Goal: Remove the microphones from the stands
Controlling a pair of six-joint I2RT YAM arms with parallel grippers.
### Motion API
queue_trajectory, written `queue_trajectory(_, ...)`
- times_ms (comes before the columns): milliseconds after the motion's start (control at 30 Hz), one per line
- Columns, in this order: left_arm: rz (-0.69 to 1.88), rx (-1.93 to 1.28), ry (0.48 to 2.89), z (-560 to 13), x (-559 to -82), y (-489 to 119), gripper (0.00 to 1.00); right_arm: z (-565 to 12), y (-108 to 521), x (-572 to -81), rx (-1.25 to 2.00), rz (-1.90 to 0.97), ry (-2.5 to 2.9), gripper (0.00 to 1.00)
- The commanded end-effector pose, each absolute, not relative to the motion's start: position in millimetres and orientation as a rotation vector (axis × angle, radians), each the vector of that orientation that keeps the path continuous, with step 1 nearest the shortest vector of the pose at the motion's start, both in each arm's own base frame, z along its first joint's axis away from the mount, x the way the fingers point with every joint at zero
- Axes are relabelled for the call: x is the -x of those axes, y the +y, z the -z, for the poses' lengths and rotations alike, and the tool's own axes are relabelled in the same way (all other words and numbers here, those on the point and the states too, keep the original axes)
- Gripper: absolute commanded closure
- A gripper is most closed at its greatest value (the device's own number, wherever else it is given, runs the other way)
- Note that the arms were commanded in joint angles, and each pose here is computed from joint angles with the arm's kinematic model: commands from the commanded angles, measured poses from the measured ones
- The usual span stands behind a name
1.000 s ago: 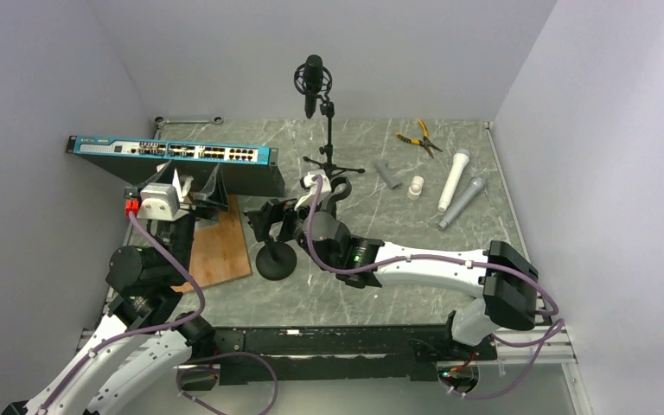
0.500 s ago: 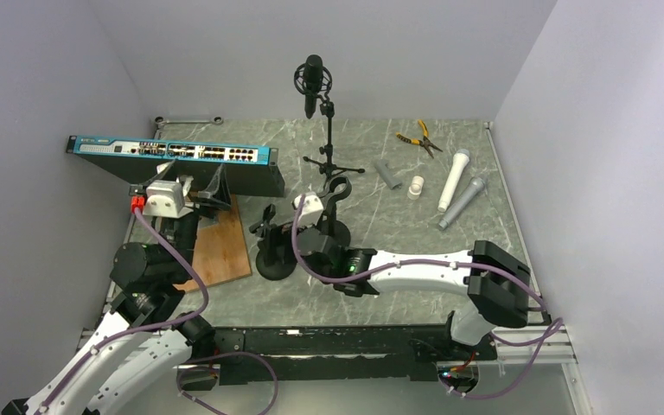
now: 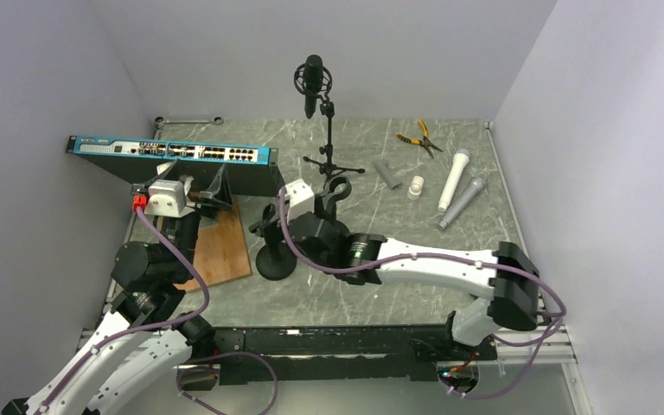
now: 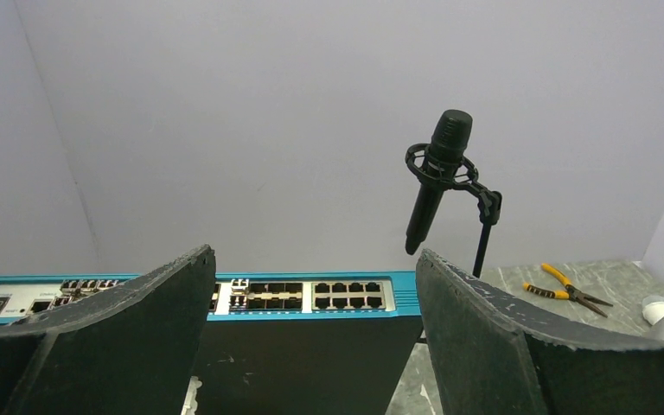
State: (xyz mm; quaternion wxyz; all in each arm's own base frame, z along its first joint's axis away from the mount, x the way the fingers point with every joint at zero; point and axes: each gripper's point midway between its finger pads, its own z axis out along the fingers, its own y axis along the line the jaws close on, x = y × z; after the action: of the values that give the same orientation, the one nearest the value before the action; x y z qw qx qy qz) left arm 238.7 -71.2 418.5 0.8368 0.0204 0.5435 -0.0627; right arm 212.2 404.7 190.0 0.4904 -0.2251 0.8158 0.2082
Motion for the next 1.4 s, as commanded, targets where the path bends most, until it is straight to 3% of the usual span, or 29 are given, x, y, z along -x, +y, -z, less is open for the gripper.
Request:
queue_trajectory(0, 0.159, -0.027, 1.116, -432.7, -235.0, -70.0, 0.11, -289.9, 396.1, -215.7, 0.503, -0.598, 1.794, 0.00)
queue_trajectory(233, 0.173, -0.033, 1.115, -433.8, -233.8, -71.9, 0.11, -359.2, 356.6, -242.8, 0.417, -0.445, 1.629, 0.00)
queue_trajectory(500, 0.191, -0.047, 1.125, -432.1, -236.1, -77.7, 0.11, -401.8, 318.7, -308.4, 0.327, -0.269, 1.547, 0.00)
queue_trajectory(1033, 0.201, -0.085, 1.174, -419.0, -249.3, -93.5, 0.11, -422.0, 297.8, -459.9, 0.245, -0.191, 1.547, 0.00)
queue_trajectory(1367, 0.233, -0.126, 1.219, -407.4, -260.0, -111.0, 0.11, -421.7, 321.0, -520.3, 0.261, -0.280, 1.496, 0.00)
